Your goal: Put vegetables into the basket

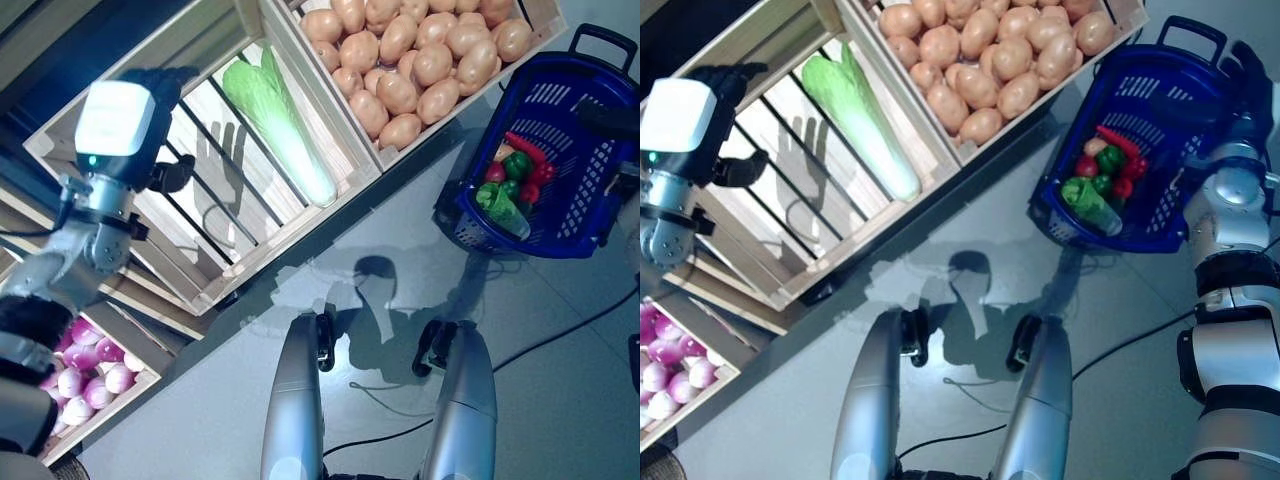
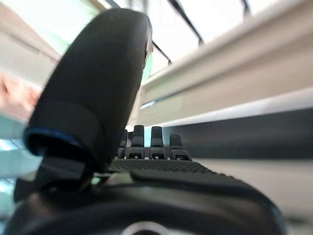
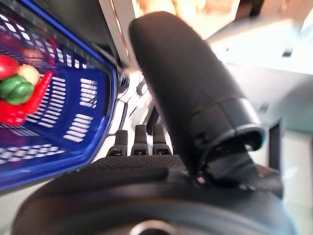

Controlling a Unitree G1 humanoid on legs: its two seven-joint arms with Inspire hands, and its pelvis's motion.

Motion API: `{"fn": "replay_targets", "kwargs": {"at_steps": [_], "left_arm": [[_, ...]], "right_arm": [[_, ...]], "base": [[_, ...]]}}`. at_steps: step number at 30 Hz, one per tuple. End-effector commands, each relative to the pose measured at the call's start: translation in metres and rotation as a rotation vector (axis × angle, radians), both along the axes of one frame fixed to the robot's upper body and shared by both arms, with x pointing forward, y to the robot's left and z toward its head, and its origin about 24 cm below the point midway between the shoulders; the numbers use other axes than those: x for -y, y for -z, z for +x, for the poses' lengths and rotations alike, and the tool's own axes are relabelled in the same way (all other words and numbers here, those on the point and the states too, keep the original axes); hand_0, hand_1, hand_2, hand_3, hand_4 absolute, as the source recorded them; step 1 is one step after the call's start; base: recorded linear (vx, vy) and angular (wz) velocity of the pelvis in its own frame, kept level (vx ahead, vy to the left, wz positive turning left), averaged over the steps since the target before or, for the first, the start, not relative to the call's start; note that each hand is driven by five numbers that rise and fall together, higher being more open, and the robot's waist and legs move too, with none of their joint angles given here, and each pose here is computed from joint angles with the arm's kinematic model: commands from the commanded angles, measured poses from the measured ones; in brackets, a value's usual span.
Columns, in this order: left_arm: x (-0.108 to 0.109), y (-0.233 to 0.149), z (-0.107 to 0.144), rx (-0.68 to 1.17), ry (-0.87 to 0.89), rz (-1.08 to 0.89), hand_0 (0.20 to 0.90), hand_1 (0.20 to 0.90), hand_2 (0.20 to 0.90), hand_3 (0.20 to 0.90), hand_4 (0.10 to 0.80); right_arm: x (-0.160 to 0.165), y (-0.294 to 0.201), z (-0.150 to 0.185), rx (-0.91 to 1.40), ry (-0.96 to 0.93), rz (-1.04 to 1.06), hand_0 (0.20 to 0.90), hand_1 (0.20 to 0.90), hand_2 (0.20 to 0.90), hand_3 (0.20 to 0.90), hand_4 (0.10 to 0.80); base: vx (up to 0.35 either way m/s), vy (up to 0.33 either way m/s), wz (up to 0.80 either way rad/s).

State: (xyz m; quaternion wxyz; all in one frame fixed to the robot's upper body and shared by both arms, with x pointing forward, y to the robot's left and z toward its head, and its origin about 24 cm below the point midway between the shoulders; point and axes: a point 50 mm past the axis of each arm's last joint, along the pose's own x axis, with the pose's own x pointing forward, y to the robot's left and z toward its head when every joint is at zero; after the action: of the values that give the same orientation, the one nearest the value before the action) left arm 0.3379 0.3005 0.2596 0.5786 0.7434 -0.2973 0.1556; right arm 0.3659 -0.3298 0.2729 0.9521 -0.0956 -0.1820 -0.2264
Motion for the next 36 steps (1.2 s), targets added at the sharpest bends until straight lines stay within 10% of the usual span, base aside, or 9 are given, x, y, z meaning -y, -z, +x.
{"fn": "replay_targets", "kwargs": {"at_steps": [1, 36], "left_arm": [[-0.011, -0.034, -0.005, 0.231, -0.090, 0.134, 0.900, 0.900, 0.900, 0.900, 0.800], [0.049, -0.049, 0.044, 0.015, -0.077, 0.324, 0.900, 0.900, 0.900, 0.900, 0.800]], "right_arm": [[-0.005, -0.040, -0.014, 0.205, -0.014, -0.121, 0.900, 0.900, 0.900, 0.900, 0.800], [-0.061, -0.045, 0.003, 0.287, -0.276, -0.060, 0.900, 0.900, 0.900, 0.900, 0.800]], "base": [[-0.034, 0.092, -0.10], [-0.028, 0.057, -0.04]]}}
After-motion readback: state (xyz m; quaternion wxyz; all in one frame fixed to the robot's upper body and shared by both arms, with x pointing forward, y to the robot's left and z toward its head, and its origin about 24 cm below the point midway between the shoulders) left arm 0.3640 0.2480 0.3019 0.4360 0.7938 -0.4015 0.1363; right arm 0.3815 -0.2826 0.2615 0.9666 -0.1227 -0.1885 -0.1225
